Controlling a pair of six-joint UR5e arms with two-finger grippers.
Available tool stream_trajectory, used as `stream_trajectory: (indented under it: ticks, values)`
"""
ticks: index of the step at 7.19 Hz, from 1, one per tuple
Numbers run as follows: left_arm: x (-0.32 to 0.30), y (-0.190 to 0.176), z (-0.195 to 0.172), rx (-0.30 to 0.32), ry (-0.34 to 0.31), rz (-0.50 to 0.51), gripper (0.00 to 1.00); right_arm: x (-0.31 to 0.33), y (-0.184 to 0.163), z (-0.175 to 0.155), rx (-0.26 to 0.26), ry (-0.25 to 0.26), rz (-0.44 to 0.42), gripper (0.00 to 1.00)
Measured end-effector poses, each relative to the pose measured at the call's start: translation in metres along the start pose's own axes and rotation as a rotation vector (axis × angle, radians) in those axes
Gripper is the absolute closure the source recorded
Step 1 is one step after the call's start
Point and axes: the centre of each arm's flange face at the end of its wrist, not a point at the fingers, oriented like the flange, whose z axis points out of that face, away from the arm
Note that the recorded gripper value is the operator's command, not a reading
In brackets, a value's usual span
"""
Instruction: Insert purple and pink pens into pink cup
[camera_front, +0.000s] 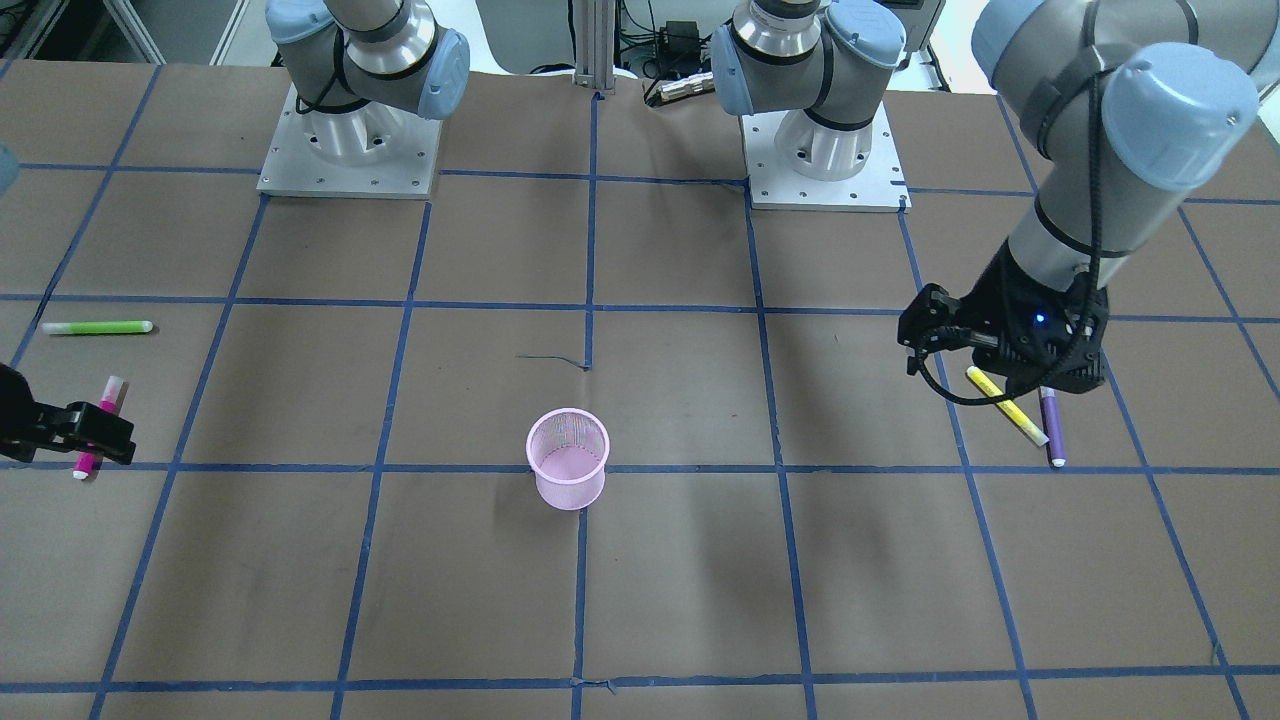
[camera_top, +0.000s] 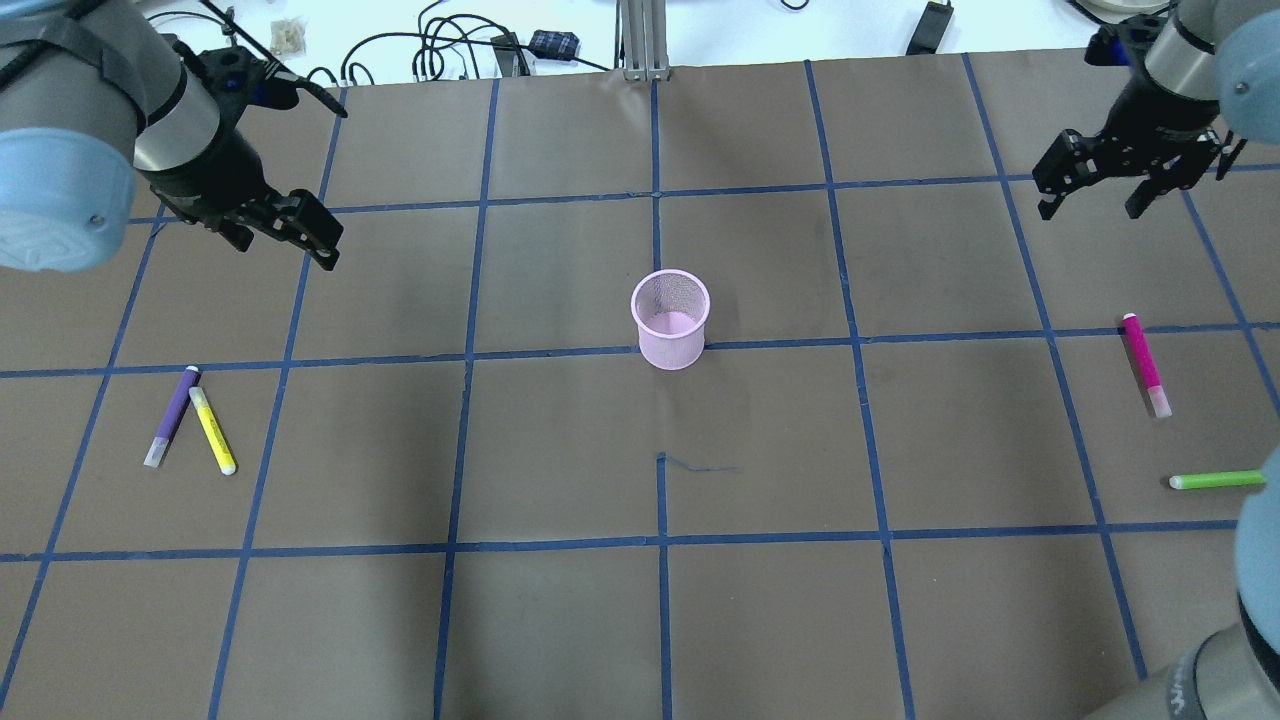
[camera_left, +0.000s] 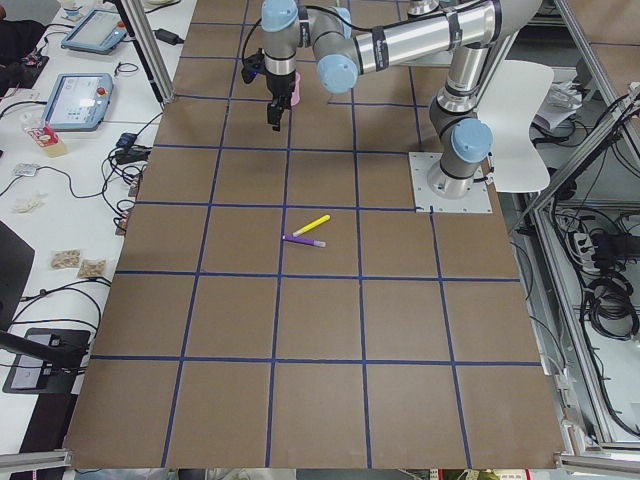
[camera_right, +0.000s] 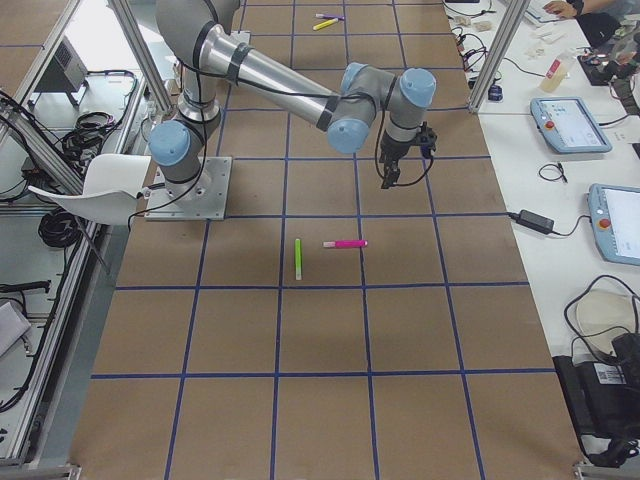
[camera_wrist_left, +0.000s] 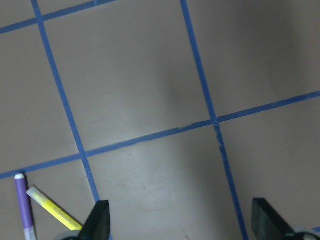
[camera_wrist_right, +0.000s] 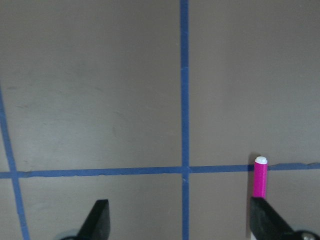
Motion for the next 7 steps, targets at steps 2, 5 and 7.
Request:
stream_trajectory:
  ticks: [2,5,7]
  values:
    - [-0.060,0.016,0.050,0.000,-0.005,0.121,0.00,0.053,-0.006,0.036,-0.020,-0.013,-0.012,0.00]
    - [-0.125,0.040,0.090,-0.015,0.008,0.232,0.00,0.095,-0.024,0.089,0.003,-0.004,-0.057,0.00]
    - [-0.171,0.074,0.103,-0.018,0.023,0.203,0.00,0.098,-0.019,0.119,-0.019,-0.012,-0.056,0.11]
